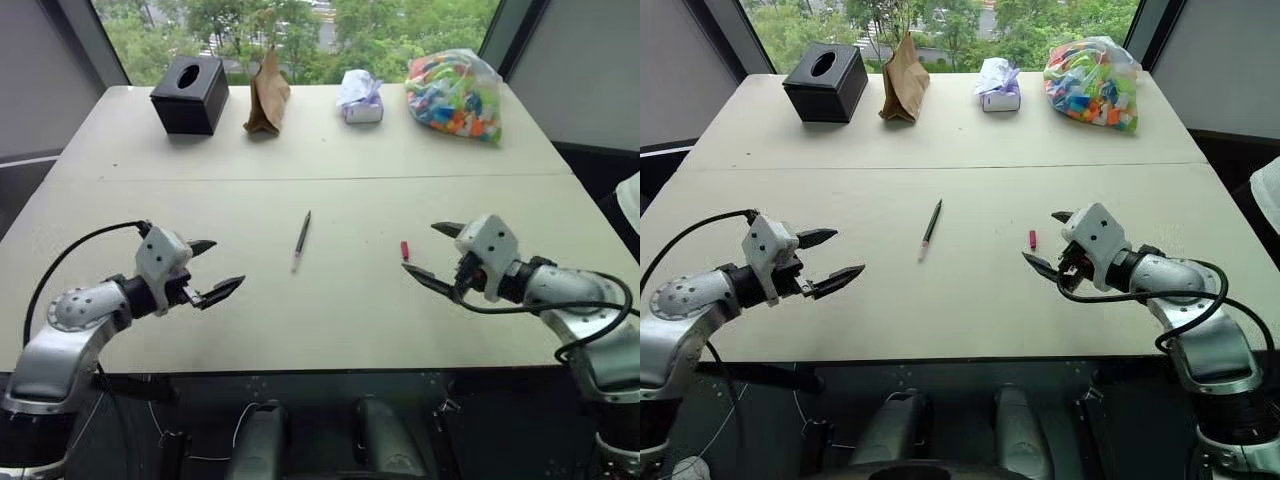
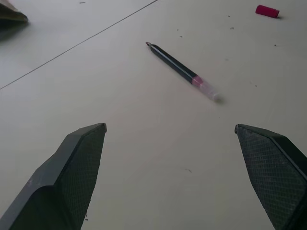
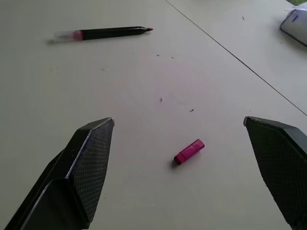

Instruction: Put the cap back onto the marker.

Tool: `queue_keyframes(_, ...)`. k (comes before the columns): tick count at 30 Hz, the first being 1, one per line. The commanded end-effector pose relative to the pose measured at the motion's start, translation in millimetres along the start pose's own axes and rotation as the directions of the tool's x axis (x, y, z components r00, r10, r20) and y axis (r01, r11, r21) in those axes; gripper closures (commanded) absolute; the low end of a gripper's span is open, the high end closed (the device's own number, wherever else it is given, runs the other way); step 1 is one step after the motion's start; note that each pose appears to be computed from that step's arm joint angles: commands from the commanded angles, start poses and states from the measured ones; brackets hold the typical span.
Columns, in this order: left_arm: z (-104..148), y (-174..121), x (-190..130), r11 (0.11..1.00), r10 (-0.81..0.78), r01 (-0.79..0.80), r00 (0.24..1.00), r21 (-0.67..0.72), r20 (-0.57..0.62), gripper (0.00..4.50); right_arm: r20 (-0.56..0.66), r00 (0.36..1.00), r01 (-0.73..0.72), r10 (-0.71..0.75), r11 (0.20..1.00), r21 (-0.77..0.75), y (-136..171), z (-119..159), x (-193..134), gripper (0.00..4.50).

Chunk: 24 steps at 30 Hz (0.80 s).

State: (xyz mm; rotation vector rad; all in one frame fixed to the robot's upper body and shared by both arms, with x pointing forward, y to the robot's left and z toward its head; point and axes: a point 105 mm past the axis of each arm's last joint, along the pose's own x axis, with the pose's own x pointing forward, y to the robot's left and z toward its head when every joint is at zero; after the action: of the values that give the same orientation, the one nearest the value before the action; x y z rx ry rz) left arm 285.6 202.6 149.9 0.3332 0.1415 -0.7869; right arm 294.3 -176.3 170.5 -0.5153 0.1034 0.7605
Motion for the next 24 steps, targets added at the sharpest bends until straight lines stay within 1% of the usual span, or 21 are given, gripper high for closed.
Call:
queue_keyframes(1, 20, 3, -7, 0.999, -0.025, 0.024, 0.999, 0.035, 0.034, 0.02, 0.033, 0.999, -0.041, 0.042, 0.999, -0.026, 0, 23, -9, 0.00)
queue_keyframes(6, 30, 7, -4, 1.000, -0.014, 0.013, 0.998, 0.015, 0.061, 0.02, 0.032, 0.997, -0.065, 0.065, 0.997, -0.029, 2, 32, -10, 0.00)
queue_keyframes(15, 33, 3, 1, 1.000, -0.024, 0.023, 0.997, 0.015, 0.067, 0.02, 0.050, 0.996, -0.068, 0.070, 0.997, -0.044, 3, 45, -10, 0.00)
queue_keyframes(24, 32, -4, 6, 1.000, -0.022, 0.022, 0.997, 0.008, 0.072, 0.02, 0.055, 0.996, -0.065, 0.068, 0.997, -0.048, 2, 45, -7, 0.00)
